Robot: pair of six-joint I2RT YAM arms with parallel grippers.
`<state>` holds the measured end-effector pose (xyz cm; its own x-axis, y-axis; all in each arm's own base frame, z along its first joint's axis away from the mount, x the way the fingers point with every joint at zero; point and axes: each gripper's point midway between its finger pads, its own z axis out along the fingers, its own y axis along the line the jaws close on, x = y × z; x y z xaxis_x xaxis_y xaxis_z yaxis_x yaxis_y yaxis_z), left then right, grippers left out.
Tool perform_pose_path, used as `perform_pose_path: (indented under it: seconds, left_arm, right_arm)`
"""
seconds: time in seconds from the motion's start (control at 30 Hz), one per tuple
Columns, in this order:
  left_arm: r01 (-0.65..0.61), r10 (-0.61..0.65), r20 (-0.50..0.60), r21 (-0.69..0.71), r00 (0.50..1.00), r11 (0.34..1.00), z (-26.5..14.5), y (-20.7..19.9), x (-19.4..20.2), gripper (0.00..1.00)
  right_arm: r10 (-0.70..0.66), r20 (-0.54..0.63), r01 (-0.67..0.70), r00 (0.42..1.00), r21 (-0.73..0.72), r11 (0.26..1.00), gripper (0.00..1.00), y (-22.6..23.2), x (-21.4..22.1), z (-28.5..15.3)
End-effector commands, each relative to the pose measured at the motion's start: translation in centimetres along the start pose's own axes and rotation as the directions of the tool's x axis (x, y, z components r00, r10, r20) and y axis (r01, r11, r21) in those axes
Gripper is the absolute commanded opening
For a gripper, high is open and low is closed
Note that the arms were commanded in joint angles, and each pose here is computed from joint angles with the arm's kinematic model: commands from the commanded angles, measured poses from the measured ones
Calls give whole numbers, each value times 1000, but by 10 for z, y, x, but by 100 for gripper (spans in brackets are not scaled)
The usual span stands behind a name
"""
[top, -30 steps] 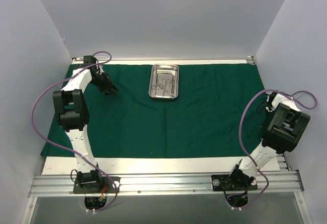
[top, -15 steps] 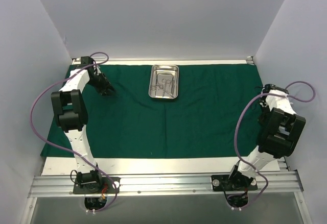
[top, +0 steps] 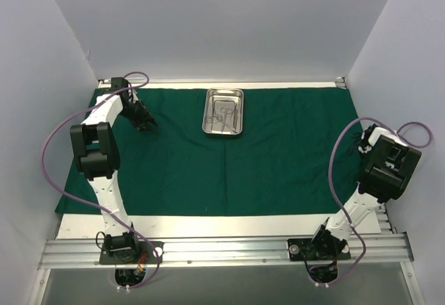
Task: Open and lay out the surgical kit
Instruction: Smooth out the surgical kit at the center of the board.
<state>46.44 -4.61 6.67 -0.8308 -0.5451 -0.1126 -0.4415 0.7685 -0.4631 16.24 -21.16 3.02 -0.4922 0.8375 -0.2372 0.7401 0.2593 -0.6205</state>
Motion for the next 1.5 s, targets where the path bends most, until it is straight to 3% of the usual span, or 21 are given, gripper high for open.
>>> perform_pose_path:
  seconds: [0.0,0.17,0.27,0.33,0.4,0.5,0.6,0.7,0.77,0.9,1.03,1.17,1.37,1.47]
  left_arm:
    - [-35,35,28,-2,999,999,-13,-4,-2,37]
    - [-31,32,33,-32,999,999,-21,5,0,37]
    - [-25,25,31,-20,999,999,-28,6,5,37]
    - [-10,10,33,-14,999,1000,-34,11,8,37]
    - [22,-21,28,-14,999,1000,-34,19,14,39]
    - [102,-102,9,10,995,995,-33,33,19,43]
    - [161,-161,-19,-5,987,987,-29,50,20,42]
    - [193,-194,-29,-30,981,981,-28,63,14,40]
    - [205,-208,-44,-68,977,976,-30,74,14,35]
    - [228,-241,-63,-156,969,961,-21,103,16,24]
    - [286,-313,-88,-231,946,930,-17,136,29,17]
    - [332,-375,-124,-273,919,903,-14,166,45,13]
    - [331,-383,-135,-297,914,896,-18,187,48,12]
    - [296,-327,-77,-273,942,915,-28,181,33,14]
  right_arm:
    - [60,88,-67,994,77,995,0,-32,-4,-27]
    - [-47,114,46,992,14,999,0,0,1,-44]
    - [-167,158,188,973,-128,974,0,45,-1,-58]
    - [-245,219,305,944,-306,902,0,93,3,-87]
    - [-237,291,359,927,-505,785,0,140,-1,-135]
    - [-213,437,469,874,-639,611,0,190,4,-213]
    - [-269,513,579,815,-721,380,0,241,46,-274]
    - [-364,503,593,784,-780,199,0,281,101,-292]
    - [-437,491,603,754,-782,161,0,294,133,-285]
    - [-497,494,629,713,-764,144,0,296,162,-260]
    - [-571,442,646,691,-732,216,0,281,178,-206]
    - [-596,419,644,685,-731,226,0,272,192,-186]
    - [-584,421,651,694,-713,260,0,268,182,-188]
    - [-549,475,677,688,-691,252,0,271,163,-212]
